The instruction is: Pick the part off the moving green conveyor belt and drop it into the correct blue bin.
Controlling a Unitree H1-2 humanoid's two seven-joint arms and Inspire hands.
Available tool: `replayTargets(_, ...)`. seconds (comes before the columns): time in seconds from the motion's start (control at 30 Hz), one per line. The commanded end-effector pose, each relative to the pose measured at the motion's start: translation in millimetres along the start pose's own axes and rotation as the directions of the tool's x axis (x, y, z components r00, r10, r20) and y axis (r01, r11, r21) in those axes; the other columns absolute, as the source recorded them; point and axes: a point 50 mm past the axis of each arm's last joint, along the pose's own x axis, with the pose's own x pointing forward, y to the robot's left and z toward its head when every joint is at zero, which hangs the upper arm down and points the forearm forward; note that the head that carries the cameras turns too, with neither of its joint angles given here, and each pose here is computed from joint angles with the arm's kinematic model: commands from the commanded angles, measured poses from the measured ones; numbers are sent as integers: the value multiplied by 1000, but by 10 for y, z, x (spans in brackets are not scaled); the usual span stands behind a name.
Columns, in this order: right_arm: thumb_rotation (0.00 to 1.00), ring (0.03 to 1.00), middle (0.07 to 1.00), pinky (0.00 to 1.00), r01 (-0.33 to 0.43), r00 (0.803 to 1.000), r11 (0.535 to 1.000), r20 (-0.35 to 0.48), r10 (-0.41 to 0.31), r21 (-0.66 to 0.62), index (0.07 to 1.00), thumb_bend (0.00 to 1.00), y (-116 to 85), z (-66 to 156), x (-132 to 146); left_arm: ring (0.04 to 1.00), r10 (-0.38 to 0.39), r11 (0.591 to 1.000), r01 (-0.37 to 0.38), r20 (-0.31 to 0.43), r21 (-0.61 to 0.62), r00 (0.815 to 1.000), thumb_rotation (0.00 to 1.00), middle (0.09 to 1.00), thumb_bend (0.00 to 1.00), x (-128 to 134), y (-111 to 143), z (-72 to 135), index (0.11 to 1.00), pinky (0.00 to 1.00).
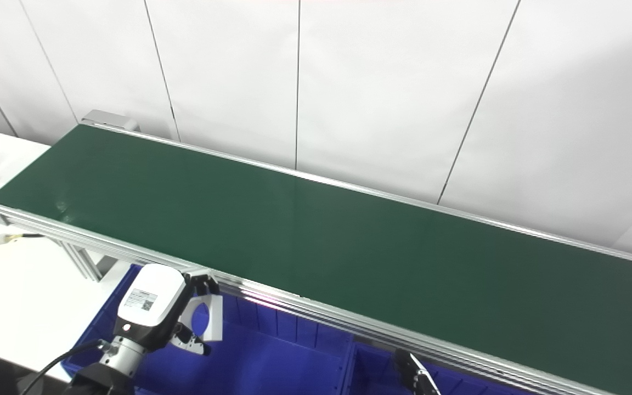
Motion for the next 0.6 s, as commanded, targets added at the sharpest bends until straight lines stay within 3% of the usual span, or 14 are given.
replayTargets(0.0,1000,882,860,882,6,998,1000,59,-6,3,872,839,-3,119,74,367,27,999,-28,19,18,999,0,448,523,36,102,-38,504,329)
replayTargets(0.13,1000,884,856,890,7,998,1000,59,-7,5,869,847,-6,119,75,363,8,1000,-8,17,12,1000,0,445,523,27,110,-36,506,330)
replayTargets(0.43,1000,878,856,878,10,998,1000,60,-10,2,869,849,5,123,84,424,-126,992,127,34,-26,991,0,467,525,15,232,-86,501,375)
replayTargets(0.57,1000,882,861,875,5,998,1000,61,-6,12,871,837,3,123,86,524,-152,988,153,26,-32,988,63,561,523,-4,273,-111,492,468)
